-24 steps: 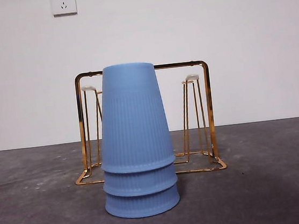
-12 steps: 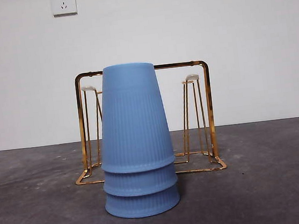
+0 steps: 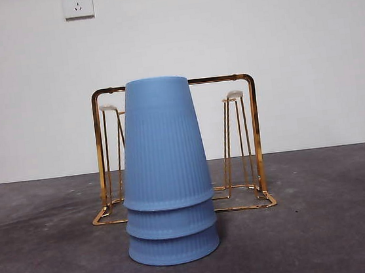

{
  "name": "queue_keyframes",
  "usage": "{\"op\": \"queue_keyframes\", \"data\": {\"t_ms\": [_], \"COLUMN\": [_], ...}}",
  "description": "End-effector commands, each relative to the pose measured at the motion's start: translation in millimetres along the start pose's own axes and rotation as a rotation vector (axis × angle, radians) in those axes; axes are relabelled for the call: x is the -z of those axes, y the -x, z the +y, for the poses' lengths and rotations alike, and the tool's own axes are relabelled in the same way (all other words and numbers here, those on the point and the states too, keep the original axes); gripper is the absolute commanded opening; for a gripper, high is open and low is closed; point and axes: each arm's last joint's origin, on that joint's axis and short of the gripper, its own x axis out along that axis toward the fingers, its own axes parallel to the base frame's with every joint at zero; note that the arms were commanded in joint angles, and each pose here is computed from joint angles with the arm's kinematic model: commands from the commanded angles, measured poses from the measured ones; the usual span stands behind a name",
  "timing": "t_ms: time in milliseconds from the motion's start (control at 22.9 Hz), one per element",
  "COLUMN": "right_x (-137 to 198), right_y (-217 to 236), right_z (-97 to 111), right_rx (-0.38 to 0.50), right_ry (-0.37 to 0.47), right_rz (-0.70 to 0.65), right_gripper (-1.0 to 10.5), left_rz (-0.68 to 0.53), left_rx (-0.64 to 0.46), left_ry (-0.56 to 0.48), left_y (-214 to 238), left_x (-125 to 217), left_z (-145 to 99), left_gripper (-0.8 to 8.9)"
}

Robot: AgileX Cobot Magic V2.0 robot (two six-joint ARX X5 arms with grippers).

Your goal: Pick the top cup and place it on cupholder, pick up the mid cup and place it on cupholder, last pick the bottom cup and place it on cupholder.

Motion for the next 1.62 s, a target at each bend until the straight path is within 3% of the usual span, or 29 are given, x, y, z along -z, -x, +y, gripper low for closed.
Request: {"op": "queue_keyframes", "data": {"t_ms": [44,262,350,524,568,786,1005,1223,1617], "right_x": [-3.7,0.1,1.0,1.6,1.6,-3.3,-22.6,-30.7,-11.8], "right_y": [-8.3,-28.5,-33.1,-36.5,-36.6,-41.2,-72.9,-115.5,-167.4], "right_z": [8.9,22.8,24.9,26.1,25.9,28.4,33.5,34.7,38.5], "right_rx": [-0.073,-0.173,-0.193,-0.194,-0.181,-0.194,-0.208,-0.145,-0.060], "right_ry": [0.045,0.078,0.079,0.068,0.058,0.020,0.041,0.106,0.172], "right_rz": [0.029,0.120,0.140,0.155,0.155,0.135,0.203,0.286,0.384], "right_gripper": [0.1,0.1,0.2,4.1,4.3,4.3,4.3,4.4,4.7], "left_rz": [0.027,0.091,0.096,0.097,0.097,0.095,0.096,0.096,0.095], "left_rx": [0.051,0.106,0.107,0.106,0.106,0.107,0.106,0.107,0.106], "left_ry": [-0.048,-0.063,-0.051,-0.040,-0.040,-0.041,-0.041,-0.041,-0.045], "left_y": [-1.8,-6.2,-6.3,-6.3,-6.3,-6.3,-6.2,-6.2,-6.2], "left_x": [-2.2,2.7,3.1,3.1,3.1,3.0,3.0,3.0,3.0], "left_z": [-6.8,-13.0,-13.3,-13.3,-13.3,-13.3,-13.3,-13.3,-13.3], "left_gripper": [0.09,0.10,0.88,4.19,4.47,4.38,4.37,4.37,4.37]}}
